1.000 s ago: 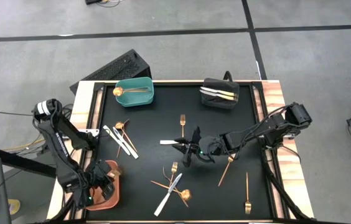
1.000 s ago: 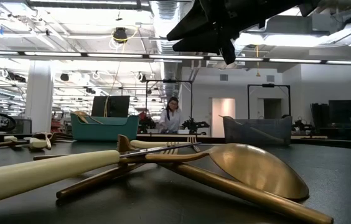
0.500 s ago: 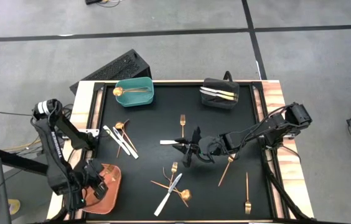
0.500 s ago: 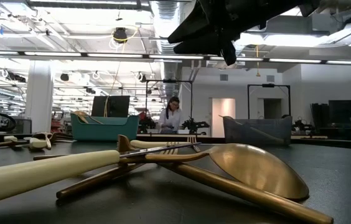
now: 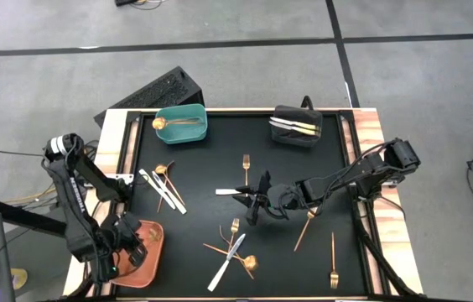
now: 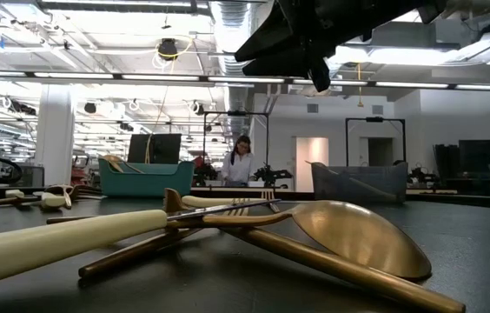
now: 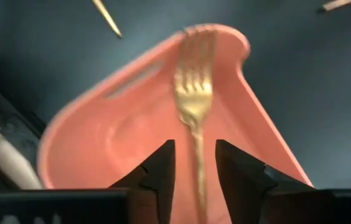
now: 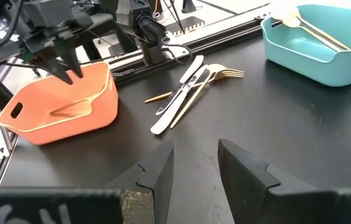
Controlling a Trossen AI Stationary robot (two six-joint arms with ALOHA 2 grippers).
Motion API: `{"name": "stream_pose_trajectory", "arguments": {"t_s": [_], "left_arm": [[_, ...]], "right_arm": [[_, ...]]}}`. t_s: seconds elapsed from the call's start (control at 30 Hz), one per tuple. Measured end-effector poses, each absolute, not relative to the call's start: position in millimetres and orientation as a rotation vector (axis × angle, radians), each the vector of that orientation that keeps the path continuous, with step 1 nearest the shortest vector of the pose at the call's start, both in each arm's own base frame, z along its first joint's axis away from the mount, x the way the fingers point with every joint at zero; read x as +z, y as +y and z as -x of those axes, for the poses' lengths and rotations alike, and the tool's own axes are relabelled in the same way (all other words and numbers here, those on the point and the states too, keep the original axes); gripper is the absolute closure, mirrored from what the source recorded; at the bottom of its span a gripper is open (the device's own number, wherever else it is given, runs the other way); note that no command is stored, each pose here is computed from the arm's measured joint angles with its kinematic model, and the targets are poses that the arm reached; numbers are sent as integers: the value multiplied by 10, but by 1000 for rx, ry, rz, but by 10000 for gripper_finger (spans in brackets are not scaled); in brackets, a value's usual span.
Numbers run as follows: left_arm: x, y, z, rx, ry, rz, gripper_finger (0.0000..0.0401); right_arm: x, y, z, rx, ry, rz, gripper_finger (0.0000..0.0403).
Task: Sort silverware by color (type)
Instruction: Put the yellow table knife into the black bin
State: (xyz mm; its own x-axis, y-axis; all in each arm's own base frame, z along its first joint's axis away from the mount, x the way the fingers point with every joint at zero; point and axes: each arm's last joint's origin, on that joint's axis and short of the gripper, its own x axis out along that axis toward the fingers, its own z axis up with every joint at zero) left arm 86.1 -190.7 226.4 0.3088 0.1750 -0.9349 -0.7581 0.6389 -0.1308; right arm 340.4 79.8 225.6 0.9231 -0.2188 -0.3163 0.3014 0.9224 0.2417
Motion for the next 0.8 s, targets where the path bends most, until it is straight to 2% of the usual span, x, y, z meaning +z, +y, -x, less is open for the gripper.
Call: {"name": "stream_pose_trajectory", "arguments": {"t_s": [0.33,0.57,0.8], "left_arm": [[2331,-1541,-1211,819,778,462,282],[2318,-1137,-1614,928,933,324,282],[2306,-868,-2009,774,992,193,282]], "right_arm": [[2257,798,-3405,-273,286,-308,250],[2245,797,-3400,-276,299,-303,250],[2081,793,-3313,-323,471,-258,250]]}}
